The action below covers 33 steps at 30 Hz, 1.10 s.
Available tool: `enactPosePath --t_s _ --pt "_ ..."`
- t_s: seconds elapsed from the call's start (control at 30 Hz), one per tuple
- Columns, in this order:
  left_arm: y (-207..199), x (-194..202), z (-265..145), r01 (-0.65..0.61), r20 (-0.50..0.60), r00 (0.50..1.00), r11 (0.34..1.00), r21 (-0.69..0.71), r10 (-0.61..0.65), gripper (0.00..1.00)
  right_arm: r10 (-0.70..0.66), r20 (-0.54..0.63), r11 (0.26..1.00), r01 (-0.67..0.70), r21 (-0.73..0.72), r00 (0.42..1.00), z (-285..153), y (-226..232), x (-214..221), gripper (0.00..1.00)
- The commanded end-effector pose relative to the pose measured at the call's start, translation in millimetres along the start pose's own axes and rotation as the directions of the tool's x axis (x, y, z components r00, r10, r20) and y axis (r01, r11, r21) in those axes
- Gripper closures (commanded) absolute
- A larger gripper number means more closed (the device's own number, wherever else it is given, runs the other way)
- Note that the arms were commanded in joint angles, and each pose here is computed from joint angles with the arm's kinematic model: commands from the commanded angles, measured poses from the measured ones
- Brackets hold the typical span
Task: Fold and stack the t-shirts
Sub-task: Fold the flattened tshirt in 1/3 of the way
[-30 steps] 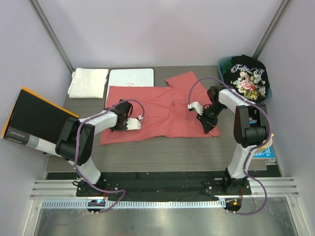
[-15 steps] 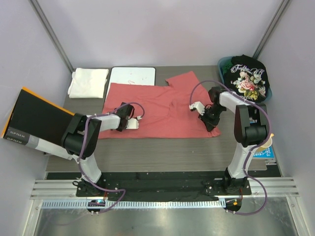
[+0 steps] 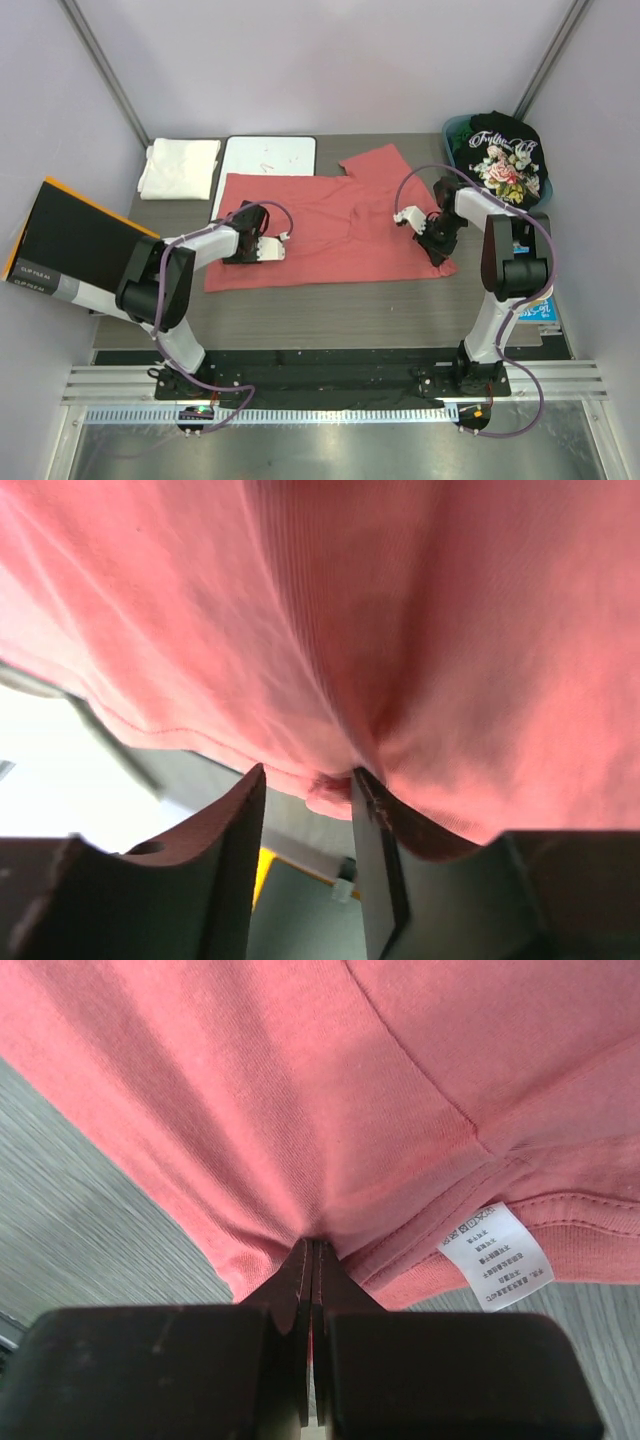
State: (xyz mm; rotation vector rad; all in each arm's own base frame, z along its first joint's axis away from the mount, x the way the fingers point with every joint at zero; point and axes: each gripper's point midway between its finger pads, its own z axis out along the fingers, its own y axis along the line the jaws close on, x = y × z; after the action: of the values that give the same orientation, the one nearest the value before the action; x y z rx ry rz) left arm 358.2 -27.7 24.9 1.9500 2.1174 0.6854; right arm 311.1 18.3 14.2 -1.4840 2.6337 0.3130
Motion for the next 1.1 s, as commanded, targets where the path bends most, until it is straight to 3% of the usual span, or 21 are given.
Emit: enactPosePath --t_s 0.0,0.1,0.23,0.4,0.53,0.67,0.77,0.87,0.97,1.0,1.07 --pt "-26.2 -0.4 -19.8 -0.016 0.077 0.997 0.992 0.122 0.006 0.58 -0.017 -0.096 0.997 0.025 0.078 0.995 -0.3 -17.5 26.7 0.99" --pt "-26.9 6.4 -18.0 -0.011 0.047 0.999 0.996 0.092 0.007 0.58 -0.023 -0.100 0.996 0.031 0.081 0.995 -2.4 -16.9 27.1 0.99" --pt "16.6 7.1 -24.8 0.107 0.073 0.992 0.992 -0.069 -0.102 0.70 -0.037 -0.116 0.995 0.046 0.083 0.993 -4.7 -13.0 32.5 0.99" --pt "59.1 5.8 -41.1 0.185 0.115 0.979 0.971 -0.153 -0.168 0.67 -0.050 -0.126 0.994 0.061 0.088 0.991 -8.3 -10.7 36.3 0.99" --pt "73.0 12.8 -34.4 0.169 0.062 0.985 0.962 -0.216 -0.159 0.65 -0.050 -0.117 0.993 0.062 0.098 0.992 -10.6 -13.7 32.5 0.99" --pt "76.7 9.5 -32.9 0.184 0.088 0.982 0.957 -0.224 -0.168 0.65 -0.045 -0.111 0.993 0.056 0.102 0.993 -12.0 -14.1 31.6 0.99" --pt "66.4 -4.0 -45.0 0.173 0.184 0.972 0.973 -0.150 -0.145 0.72 -0.044 -0.104 0.994 0.055 0.099 0.994 -13.1 -12.2 30.8 0.99" --pt "50.1 -7.7 -50.0 0.130 0.220 0.970 0.986 -0.101 -0.106 0.73 -0.042 -0.112 0.993 0.054 0.104 0.993 -13.7 -12.6 32.3 0.99" --pt "64.0 -2.3 -44.9 0.188 0.193 0.969 0.967 -0.174 -0.154 0.61 -0.062 -0.102 0.993 0.072 0.097 0.993 -19.0 -8.6 30.6 0.79" --pt "82.3 0.7 -49.5 0.252 0.201 0.958 0.938 -0.237 -0.206 0.46 -0.068 -0.050 0.995 0.071 0.069 0.996 -23.8 -2.4 20.4 0.66" --pt "99.0 3.4 -56.6 0.326 0.238 0.934 0.906 -0.271 -0.266 0.32 -0.054 0.040 0.997 0.051 0.054 0.998 -38.0 2.2 0.6 0.56"
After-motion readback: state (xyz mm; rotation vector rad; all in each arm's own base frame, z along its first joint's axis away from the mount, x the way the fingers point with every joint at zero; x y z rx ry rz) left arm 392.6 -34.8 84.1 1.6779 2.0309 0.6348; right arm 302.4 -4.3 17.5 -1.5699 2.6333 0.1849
